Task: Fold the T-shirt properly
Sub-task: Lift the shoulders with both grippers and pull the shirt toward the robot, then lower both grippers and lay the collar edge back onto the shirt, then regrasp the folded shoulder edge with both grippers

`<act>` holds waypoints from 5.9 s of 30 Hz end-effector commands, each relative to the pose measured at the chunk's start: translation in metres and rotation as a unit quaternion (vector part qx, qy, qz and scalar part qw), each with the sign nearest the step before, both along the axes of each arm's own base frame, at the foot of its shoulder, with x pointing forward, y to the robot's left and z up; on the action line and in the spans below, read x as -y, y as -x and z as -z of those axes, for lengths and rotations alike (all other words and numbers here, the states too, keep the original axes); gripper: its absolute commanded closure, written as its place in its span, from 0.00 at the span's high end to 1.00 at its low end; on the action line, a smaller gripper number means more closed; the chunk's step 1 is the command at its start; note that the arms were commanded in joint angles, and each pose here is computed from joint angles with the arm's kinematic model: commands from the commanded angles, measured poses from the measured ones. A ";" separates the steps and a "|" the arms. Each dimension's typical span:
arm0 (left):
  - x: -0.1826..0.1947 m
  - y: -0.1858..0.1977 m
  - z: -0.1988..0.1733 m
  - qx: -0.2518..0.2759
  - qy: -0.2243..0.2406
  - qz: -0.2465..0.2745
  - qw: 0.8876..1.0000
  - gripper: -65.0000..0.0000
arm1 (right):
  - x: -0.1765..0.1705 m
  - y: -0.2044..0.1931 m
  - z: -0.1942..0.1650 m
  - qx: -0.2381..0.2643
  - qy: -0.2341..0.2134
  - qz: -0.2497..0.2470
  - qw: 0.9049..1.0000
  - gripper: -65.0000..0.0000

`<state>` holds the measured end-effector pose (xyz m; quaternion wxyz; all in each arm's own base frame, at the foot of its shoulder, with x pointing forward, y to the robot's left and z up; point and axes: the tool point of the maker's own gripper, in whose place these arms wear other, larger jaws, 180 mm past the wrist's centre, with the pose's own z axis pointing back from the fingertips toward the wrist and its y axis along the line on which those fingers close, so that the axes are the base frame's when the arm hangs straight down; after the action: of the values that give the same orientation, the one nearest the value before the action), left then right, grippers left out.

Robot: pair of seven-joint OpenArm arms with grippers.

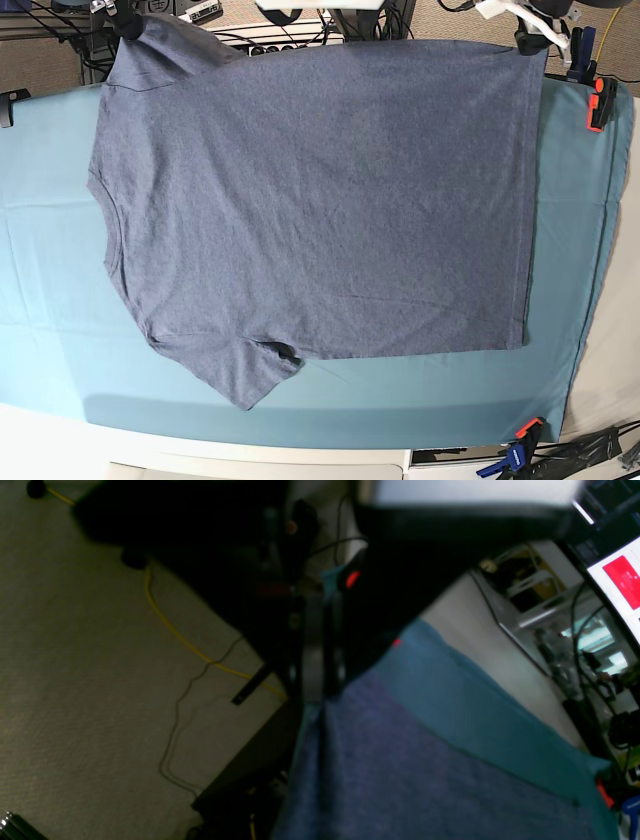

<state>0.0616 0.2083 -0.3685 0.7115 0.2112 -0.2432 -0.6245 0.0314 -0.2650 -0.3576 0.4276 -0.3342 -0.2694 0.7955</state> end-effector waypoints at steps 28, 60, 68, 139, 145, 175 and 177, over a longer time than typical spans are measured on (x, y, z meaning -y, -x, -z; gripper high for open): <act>-0.003 -0.028 -0.012 0.048 -0.004 -0.008 0.999 0.00 | -0.046 -0.052 -0.038 0.079 -0.100 0.035 0.991 0.00; -0.026 -0.136 -0.011 0.106 0.029 -0.001 0.994 0.00 | -0.013 -0.238 -0.033 0.121 -0.182 0.203 0.954 0.00; -0.027 -0.161 -0.009 0.093 0.072 -0.011 0.993 0.00 | 0.004 -0.252 -0.019 0.125 -0.174 0.224 0.951 0.00; 0.014 -0.157 -0.030 0.044 0.145 -0.024 0.988 0.49 | -0.010 -0.184 -0.012 0.083 -0.144 0.253 0.953 0.45; 0.014 -0.153 -0.028 0.040 0.144 -0.024 0.989 0.49 | -0.001 -0.162 0.019 -0.028 -0.113 0.284 0.952 0.45; 0.009 -0.126 0.001 0.003 0.144 -0.044 0.989 0.48 | 0.037 -0.197 0.003 0.020 -0.099 0.312 0.945 0.25; 0.010 -0.128 0.005 0.015 0.150 -0.045 0.988 0.47 | 0.036 -0.197 0.003 0.020 -0.099 0.311 0.945 0.25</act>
<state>0.1834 0.1964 -0.3810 0.7660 0.1116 -0.3240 -0.5439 0.2210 -0.2989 -0.3712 0.6892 -0.3595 -0.2278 0.5864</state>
